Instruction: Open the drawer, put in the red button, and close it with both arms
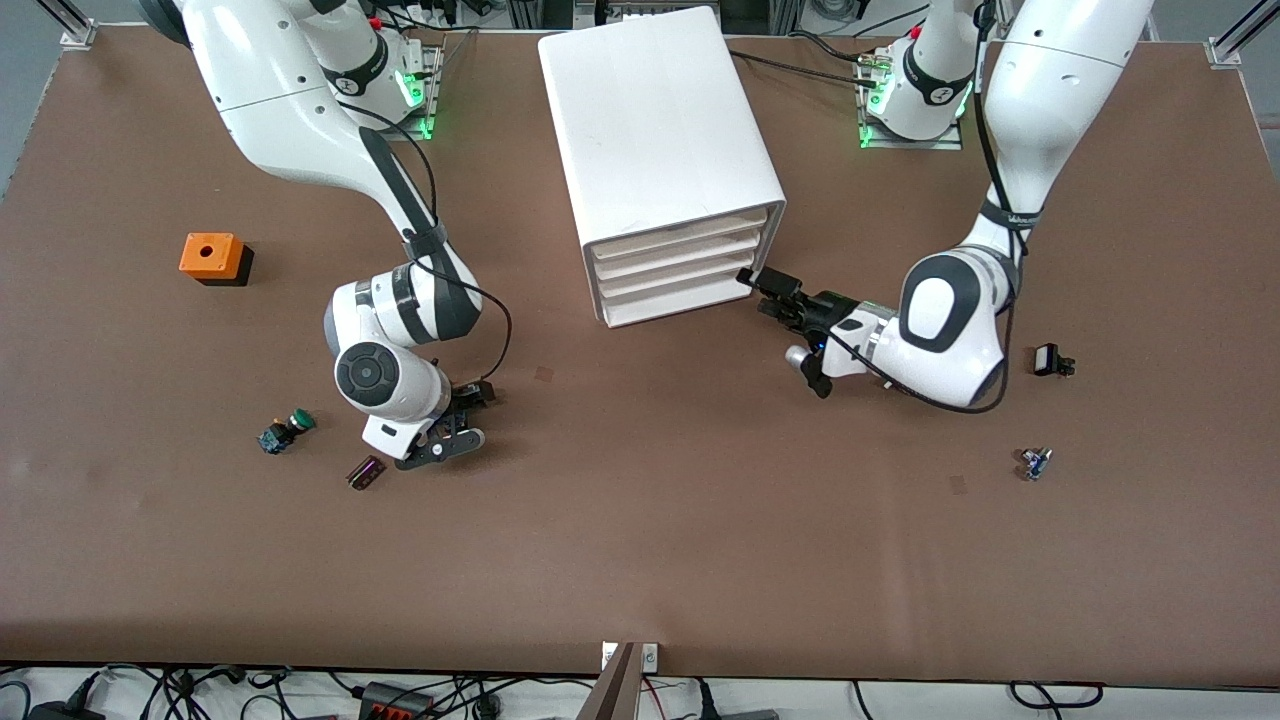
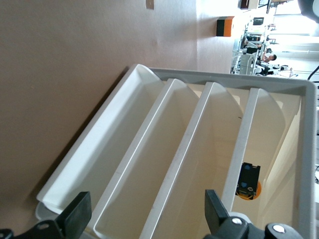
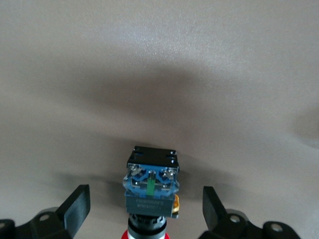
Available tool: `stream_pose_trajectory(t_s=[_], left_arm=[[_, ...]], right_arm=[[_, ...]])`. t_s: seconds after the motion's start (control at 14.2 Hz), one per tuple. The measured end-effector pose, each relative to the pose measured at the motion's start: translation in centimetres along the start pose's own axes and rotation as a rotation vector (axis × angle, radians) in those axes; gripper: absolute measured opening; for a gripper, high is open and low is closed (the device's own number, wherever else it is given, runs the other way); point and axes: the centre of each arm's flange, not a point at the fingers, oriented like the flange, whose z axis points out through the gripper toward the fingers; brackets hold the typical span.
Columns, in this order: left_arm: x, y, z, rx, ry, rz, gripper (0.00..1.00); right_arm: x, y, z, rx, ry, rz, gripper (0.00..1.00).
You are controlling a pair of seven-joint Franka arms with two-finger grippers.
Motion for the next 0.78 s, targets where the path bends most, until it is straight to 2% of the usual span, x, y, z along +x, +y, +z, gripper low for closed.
stream_pose_trajectory(t_s=[0.14,0.21,0.28,0.49,0.56,0.64,0.78], left_arm=[[-0.2,0.0,0.9,-0.007,-0.012,0.007,1.00],[-0.3,0.1,1.5,-0.013,-0.022,0.028,0.94],[-0.5,0.2,2.3,-0.019,-0.036,0.053,0.93],[-1.6,-0.6,4.3,-0.038,-0.069,0.117,0.65],[-1.9,-0.9,4.6,-0.043,-0.073,0.134,0.65],[-2.1,-1.2,4.7,-0.046,-0.077,0.144,0.60],[-2.3,-1.3,4.9,-0.053,-0.079,0.156,0.37]], right_arm=[[0.0,0.0,0.2,0.000,0.000,0.000,0.95],[0.2,0.0,0.0,0.000,0.005,0.000,0.84],[0.4,0.0,-0.3,0.000,0.013,0.000,0.73],[1.2,-0.1,-1.6,0.012,0.042,0.008,0.41],[1.5,-0.1,-2.1,0.014,0.053,0.008,0.41],[1.9,-0.1,-2.7,0.014,0.067,0.008,0.41],[2.7,-0.2,-4.4,0.015,0.101,0.007,0.41]])
